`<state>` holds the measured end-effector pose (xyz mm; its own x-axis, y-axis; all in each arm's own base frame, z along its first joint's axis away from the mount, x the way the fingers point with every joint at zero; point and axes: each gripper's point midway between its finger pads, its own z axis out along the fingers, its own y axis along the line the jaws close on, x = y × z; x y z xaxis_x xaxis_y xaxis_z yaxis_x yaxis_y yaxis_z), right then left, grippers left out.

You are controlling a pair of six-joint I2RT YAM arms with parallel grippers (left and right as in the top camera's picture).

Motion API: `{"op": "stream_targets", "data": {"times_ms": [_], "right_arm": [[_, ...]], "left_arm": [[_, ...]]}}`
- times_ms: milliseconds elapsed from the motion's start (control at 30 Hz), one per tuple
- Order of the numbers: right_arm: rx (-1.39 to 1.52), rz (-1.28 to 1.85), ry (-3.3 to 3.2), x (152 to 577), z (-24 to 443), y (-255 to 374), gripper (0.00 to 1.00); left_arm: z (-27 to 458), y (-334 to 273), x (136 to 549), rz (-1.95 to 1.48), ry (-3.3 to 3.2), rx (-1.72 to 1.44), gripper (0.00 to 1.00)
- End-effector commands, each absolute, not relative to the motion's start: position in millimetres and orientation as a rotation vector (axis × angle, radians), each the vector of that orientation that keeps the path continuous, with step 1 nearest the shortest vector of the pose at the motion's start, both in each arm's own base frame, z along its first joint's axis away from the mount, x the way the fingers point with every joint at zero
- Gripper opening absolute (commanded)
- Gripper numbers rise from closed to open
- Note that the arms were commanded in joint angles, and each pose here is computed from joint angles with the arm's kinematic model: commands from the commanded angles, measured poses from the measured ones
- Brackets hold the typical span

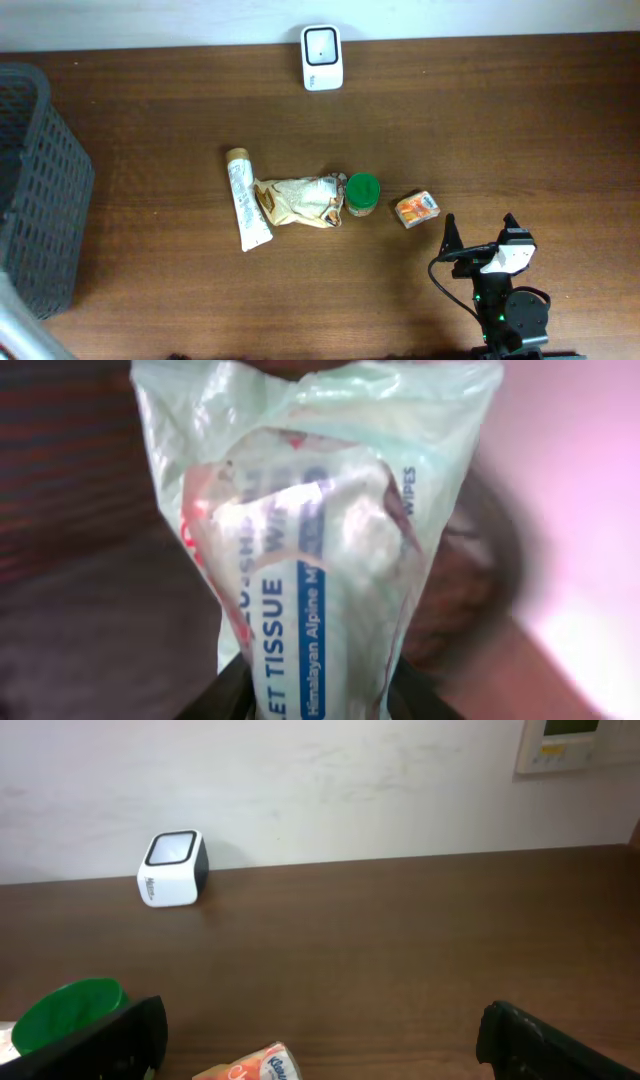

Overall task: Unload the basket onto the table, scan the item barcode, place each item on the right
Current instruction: 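Grasp the mint-green wipes pack and place it front-left on the table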

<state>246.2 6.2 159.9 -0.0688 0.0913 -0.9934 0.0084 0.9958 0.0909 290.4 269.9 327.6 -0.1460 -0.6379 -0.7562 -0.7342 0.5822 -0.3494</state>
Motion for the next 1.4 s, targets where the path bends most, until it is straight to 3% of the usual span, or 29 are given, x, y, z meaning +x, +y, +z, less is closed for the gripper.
{"op": "stream_targets", "data": {"times_ms": [0, 100, 267, 400, 433, 500, 633, 733, 800, 1367], "right_arm": [[0.084, 0.052, 1.643, 246.1, 156.9, 3.4, 0.98], [0.084, 0.052, 1.643, 246.1, 156.9, 3.4, 0.98], [0.084, 0.052, 1.643, 246.1, 156.9, 3.4, 0.98], [0.084, 0.052, 1.643, 246.1, 156.9, 3.4, 0.98], [0.084, 0.052, 1.643, 246.1, 156.9, 3.4, 0.98], [0.084, 0.052, 1.643, 246.1, 156.9, 3.4, 0.98], [0.084, 0.052, 1.643, 246.1, 156.8, 3.4, 0.98], [0.084, 0.052, 1.643, 246.1, 156.9, 3.4, 0.98], [0.084, 0.052, 1.643, 246.1, 156.9, 3.4, 0.98], [0.084, 0.052, 1.643, 246.1, 156.9, 3.4, 0.98]], "left_arm": [[395.8, 151.9, 332.1, -0.159, 1.805, -0.749, 0.32], [382.8, 67.7, 336.3, -0.183, 1.973, -0.509, 0.31], [195.1, 8.9, 302.0, -0.005, 2.706, -0.415, 0.34], [82.6, 5.7, 293.2, 0.048, 2.957, -0.427, 0.37], [70.2, 3.9, 296.2, 0.034, 2.963, -0.423, 0.48], [61.0, 3.9, 298.6, 0.038, 2.975, -0.424, 0.69], [61.1, 3.8, 300.1, 0.035, 2.970, -0.424, 0.71], [57.4, 3.5, 296.8, 0.034, 2.980, -0.425, 0.91], [48.2, 3.5, 292.3, 0.035, 2.985, -0.426, 0.99], [38.4, -4.4, 290.3, -0.036, 2.984, -0.433, 0.99]]}}
